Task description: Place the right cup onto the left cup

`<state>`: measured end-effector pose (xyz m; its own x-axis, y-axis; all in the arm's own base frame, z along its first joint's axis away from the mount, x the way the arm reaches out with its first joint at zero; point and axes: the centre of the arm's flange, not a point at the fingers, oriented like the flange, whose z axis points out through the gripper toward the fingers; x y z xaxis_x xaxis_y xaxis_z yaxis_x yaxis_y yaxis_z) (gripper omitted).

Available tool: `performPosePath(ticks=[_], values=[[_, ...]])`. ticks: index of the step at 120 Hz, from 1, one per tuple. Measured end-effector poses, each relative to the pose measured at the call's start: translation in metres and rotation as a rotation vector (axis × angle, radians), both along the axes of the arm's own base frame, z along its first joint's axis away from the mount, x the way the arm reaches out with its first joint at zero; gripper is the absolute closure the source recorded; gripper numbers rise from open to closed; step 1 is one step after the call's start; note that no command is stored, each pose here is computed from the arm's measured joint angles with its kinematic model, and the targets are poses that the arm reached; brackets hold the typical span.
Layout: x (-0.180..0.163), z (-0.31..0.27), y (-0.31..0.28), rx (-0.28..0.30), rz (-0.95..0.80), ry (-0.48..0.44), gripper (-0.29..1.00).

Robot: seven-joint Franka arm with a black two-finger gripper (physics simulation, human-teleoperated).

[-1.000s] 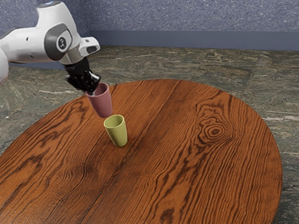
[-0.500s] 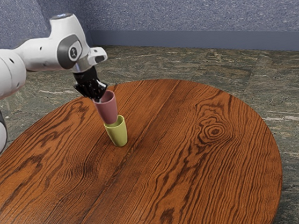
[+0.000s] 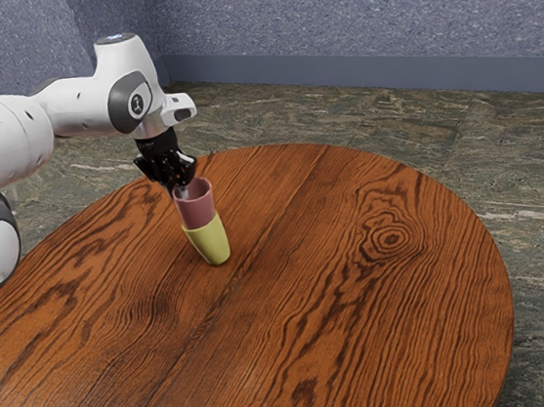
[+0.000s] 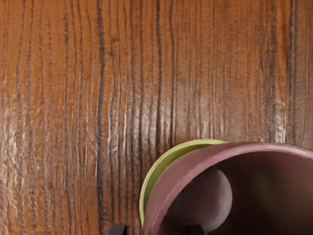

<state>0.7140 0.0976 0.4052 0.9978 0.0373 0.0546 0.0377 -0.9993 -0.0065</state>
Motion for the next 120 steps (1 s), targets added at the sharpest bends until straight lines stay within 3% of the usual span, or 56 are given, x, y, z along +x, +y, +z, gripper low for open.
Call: performPosePath(ticks=[21, 42, 94, 120], values=[[0.001, 0.002, -0.002, -0.021, 0.004, -0.014, 0.29], [-0.007, 0.038, -0.003, -0.029, 0.004, -0.058, 0.13], [-0.073, 0.077, -0.045, -0.089, -0.057, 0.011, 0.02], [-0.092, 0.118, -0.082, -0.066, -0.14, 0.003, 0.01]])
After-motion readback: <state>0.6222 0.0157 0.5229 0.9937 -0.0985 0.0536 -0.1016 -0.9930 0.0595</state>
